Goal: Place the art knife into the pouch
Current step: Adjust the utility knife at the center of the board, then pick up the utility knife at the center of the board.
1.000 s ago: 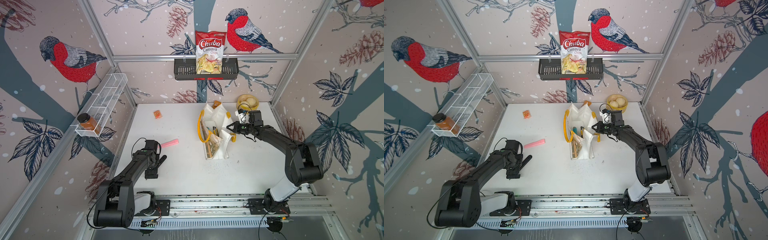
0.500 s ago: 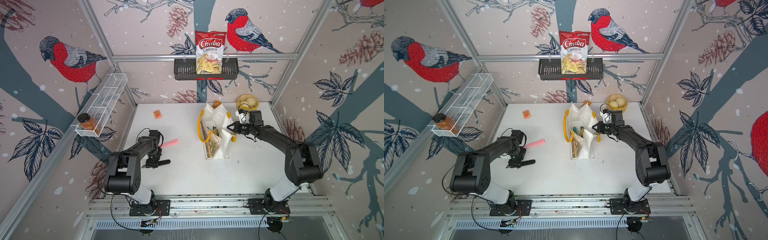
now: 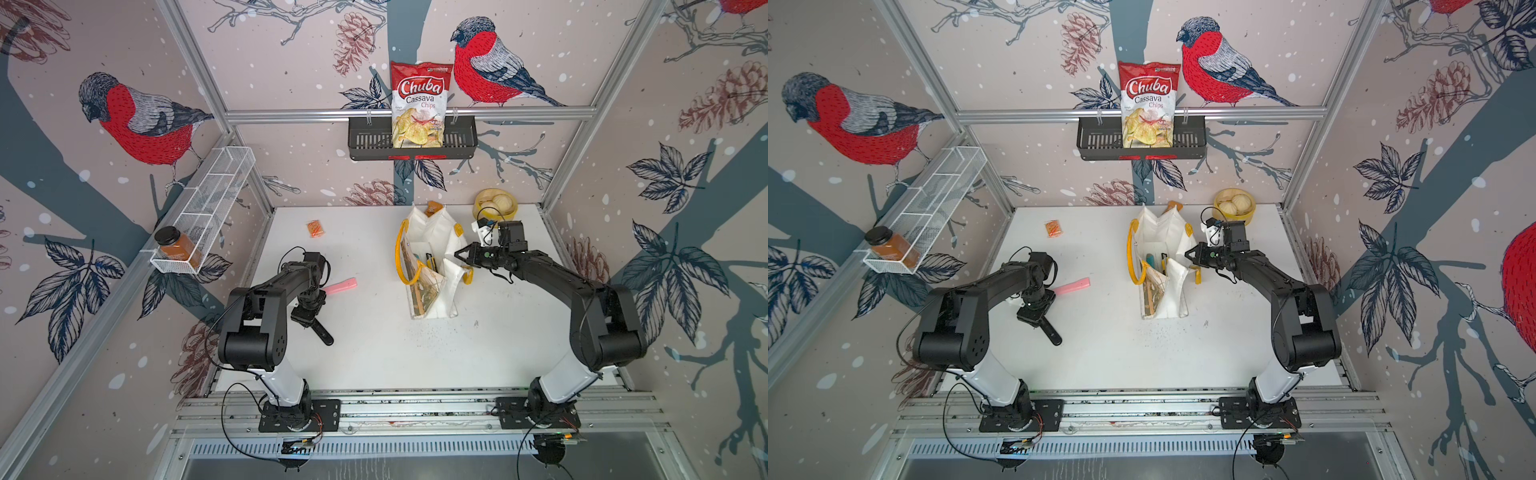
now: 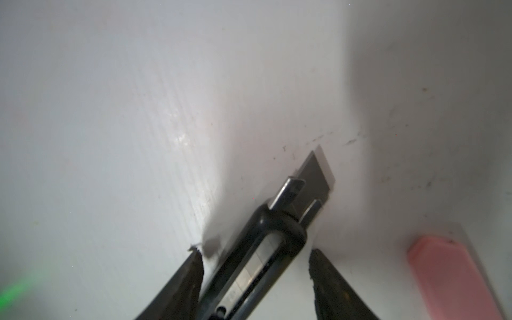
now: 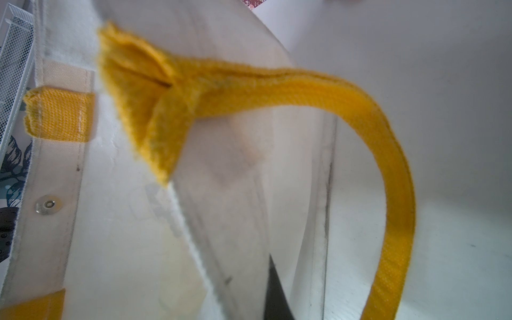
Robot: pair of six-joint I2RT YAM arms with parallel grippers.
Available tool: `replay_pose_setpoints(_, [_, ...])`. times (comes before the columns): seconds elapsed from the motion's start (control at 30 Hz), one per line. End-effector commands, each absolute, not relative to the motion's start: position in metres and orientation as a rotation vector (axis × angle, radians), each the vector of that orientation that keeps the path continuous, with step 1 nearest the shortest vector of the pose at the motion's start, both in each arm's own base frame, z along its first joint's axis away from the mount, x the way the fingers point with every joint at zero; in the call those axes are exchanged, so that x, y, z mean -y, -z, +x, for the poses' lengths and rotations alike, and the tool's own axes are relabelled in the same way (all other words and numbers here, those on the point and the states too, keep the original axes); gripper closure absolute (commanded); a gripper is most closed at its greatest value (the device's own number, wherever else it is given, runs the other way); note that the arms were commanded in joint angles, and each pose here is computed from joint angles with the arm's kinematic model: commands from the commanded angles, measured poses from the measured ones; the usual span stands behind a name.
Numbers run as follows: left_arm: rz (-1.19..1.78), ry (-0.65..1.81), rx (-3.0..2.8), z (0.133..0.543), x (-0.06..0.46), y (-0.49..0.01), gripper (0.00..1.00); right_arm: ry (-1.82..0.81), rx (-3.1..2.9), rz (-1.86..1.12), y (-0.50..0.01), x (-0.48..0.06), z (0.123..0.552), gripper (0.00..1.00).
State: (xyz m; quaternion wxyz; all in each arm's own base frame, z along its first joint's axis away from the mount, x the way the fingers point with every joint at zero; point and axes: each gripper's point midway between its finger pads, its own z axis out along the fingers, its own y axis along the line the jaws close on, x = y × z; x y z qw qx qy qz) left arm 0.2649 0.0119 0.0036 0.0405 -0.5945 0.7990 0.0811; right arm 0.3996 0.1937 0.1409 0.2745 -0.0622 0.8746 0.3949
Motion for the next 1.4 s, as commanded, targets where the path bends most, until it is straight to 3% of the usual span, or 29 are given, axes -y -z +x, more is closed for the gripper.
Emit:
replay_pose_setpoints(0.0, [-1.702, 0.064, -2.580, 0.288, 0.027, 0.025, 0.36, -1.043, -2.360, -0.160, -0.140, -0.191, 0.399, 1.00])
replay_pose_setpoints(0.3, [-1.710, 0.107, -2.646, 0.238, 0.044, 0.044, 0.40, -1.046, -2.356, -0.171, -0.142, -0.193, 0.398, 1.00])
replay_pose_setpoints(0.9, [-1.750, 0.220, -2.622, 0.198, 0.061, 0.036, 0.41, -1.048, -2.345, -0.185, -0.147, -0.197, 0.393, 1.00])
replay_pose_setpoints(0.93, [-1.746, 0.234, -2.620, 0.200, 0.062, 0.038, 0.47, -1.047, -2.343, -0.186, -0.147, -0.197, 0.393, 1.00])
replay_pose_setpoints(1.13, [-1.742, 0.244, -2.664, 0.203, 0.070, 0.043, 0.50, -1.037, -2.341, -0.183, -0.149, -0.196, 0.392, 1.00])
replay_pose_setpoints(1.23, [-1.752, 0.269, -2.650, 0.204, 0.072, 0.044, 0.62, -1.033, -2.342, -0.182, -0.149, -0.196, 0.392, 1.00])
replay_pose_setpoints(1.37, [-1.739, 0.274, -2.656, 0.205, 0.073, 0.041, 0.62, -1.034, -2.338, -0.182, -0.150, -0.196, 0.392, 1.00])
